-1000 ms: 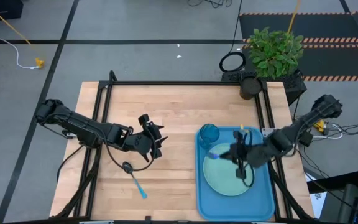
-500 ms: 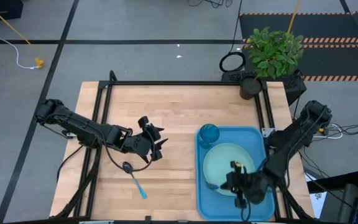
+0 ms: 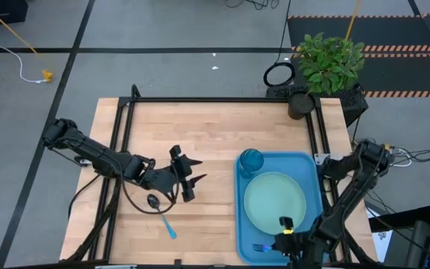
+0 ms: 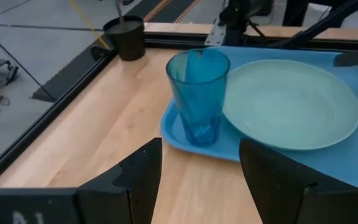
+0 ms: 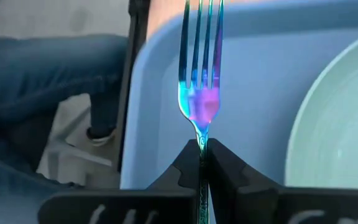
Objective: Pick and place plate/cup/fork/spoon on tray
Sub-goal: Put the blue fork on the blue serving tray to the left of the green plate
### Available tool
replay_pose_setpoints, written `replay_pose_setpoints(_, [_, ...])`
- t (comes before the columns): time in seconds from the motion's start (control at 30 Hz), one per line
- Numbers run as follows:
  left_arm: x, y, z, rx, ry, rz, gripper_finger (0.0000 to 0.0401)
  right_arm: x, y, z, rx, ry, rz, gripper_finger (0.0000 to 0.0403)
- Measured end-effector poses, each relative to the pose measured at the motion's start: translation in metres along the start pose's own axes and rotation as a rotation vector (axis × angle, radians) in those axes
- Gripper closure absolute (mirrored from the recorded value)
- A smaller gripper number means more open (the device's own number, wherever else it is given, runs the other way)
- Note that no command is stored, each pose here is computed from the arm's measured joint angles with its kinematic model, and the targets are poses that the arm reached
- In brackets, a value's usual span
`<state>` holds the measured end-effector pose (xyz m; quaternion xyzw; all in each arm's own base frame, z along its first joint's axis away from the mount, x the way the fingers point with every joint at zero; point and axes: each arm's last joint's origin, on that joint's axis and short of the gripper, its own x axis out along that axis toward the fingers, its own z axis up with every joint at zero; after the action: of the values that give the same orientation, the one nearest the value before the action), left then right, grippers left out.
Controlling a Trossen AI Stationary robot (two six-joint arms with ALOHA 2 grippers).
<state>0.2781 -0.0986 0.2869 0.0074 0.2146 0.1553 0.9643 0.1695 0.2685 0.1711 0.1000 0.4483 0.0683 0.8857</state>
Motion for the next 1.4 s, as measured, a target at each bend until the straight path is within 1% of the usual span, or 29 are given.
replay_pose_setpoints(0.17, [0.001,-0.003,0.000,0.003,-0.008,-0.008,0.0185,0.013,0.000,-0.010,-0.029,0.033,-0.040,0.0401])
replay_pose_setpoints(0.37, [0.005,-0.006,-0.002,0.014,-0.003,-0.009,0.0185,0.019,-0.006,-0.017,-0.077,0.071,-0.102,0.0401])
replay_pose_setpoints(0.7, [0.005,-0.006,-0.001,0.017,-0.014,-0.014,0.0185,0.021,-0.012,-0.018,-0.103,0.099,-0.150,0.0401])
replay_pose_setpoints(0.83, [0.005,-0.006,-0.001,0.016,-0.014,-0.014,0.0185,0.023,-0.015,-0.018,-0.121,0.105,-0.161,0.0393])
replay_pose_setpoints(1.1, [0.005,-0.006,-0.001,0.016,-0.015,-0.014,0.0185,0.028,-0.026,-0.021,-0.080,0.111,-0.181,0.0366])
replay_pose_setpoints(1.4, [0.005,-0.006,-0.001,0.016,-0.015,-0.014,0.0185,0.028,-0.026,-0.021,-0.081,0.108,-0.177,0.0363])
